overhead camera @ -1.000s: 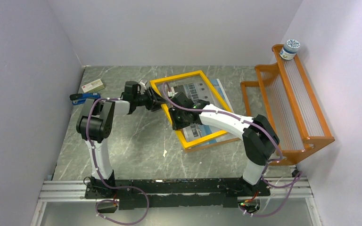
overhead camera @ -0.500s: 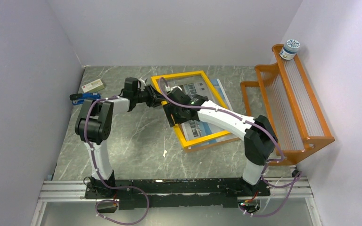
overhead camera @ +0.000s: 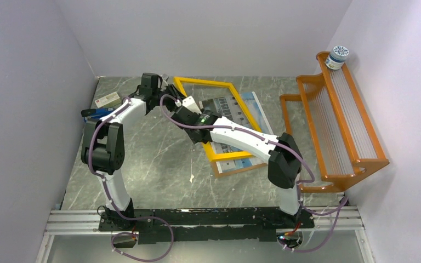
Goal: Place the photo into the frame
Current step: Turn over the photo frame at the center of the board.
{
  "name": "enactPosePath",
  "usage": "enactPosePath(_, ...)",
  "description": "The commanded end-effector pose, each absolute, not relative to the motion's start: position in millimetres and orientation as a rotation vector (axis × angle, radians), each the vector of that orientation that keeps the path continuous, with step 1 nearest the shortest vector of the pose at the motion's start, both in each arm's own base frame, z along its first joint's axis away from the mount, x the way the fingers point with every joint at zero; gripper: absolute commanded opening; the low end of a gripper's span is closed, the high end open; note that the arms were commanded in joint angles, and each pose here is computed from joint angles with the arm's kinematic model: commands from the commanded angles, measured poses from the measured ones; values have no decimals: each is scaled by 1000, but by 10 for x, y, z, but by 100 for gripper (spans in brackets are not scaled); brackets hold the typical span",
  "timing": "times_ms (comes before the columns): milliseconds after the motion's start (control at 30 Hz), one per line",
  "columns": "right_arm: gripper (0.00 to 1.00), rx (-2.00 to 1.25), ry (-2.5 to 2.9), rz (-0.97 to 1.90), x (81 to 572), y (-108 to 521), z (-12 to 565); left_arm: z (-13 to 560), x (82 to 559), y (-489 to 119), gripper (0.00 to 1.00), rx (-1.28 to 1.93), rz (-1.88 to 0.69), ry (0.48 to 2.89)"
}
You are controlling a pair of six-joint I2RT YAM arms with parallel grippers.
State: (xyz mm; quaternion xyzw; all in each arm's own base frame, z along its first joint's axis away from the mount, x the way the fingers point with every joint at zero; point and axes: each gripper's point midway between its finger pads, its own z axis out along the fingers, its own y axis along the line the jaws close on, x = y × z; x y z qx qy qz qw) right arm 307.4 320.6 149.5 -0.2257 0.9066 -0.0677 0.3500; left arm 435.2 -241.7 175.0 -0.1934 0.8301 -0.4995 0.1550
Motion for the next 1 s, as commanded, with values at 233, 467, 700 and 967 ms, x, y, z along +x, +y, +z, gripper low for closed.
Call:
enactPosePath(233,29,-650,2091,-542,3230,3039,2157,2269,4252,-2418,3,-486,-1436,2371)
enactPosePath(467,11,-663,2034,-588,3295,3038,2408,2423,4271,-2431,27,-435,-1447,2347)
enactPosePath(700,0,-644,1984,-452,3316,3134,2689,2823,4348,-2464,75,-287,-1482,2221)
enactPosePath(967,0,-526,1953,-317,3410,3081,3082,3271,4571,-1958,94,-318,-1359,2101)
